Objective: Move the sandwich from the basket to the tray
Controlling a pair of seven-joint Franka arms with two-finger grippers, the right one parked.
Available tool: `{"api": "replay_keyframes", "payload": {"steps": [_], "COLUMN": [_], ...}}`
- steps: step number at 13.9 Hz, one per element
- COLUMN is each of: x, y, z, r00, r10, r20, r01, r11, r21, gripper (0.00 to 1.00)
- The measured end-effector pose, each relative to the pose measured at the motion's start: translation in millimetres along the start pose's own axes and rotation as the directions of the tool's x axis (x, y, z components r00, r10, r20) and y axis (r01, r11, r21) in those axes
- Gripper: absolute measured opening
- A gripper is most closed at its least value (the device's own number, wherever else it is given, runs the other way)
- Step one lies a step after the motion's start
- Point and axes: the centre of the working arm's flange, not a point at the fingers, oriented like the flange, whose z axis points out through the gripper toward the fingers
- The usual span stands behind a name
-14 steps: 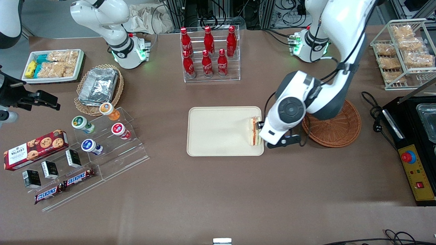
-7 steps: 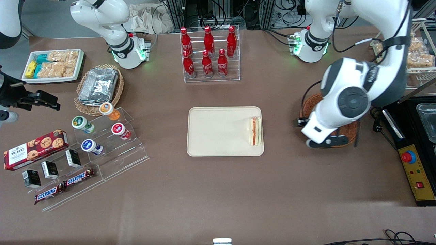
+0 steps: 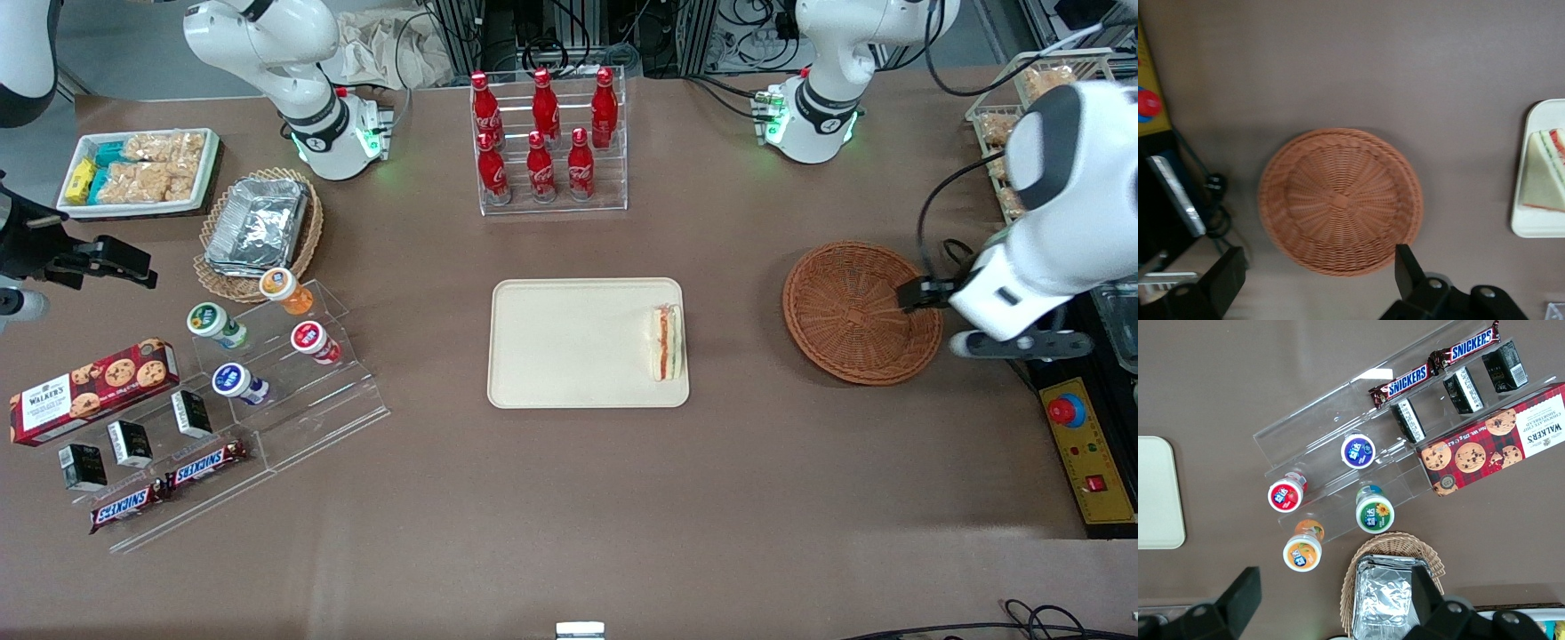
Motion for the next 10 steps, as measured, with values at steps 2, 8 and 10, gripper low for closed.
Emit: {"api": "replay_keyframes", "payload": {"steps": [2,8,10], "x": [-10.6,-22.3,-23.1], "y": [-26.2,-39.1,-42.7], "z": [-16.1,-53.7,-54.7], "r00": [0.999,0.998,0.998], "r10": [-0.020,-0.024,-0.034], "r20": [-0.025,-0.060,-0.059], "r01": [0.020,0.023,0.032], "r11": [1.000,1.000,0.999], "r21": [-0.007,-0.017,-0.029], "gripper": [1.00,1.00,1.00]}}
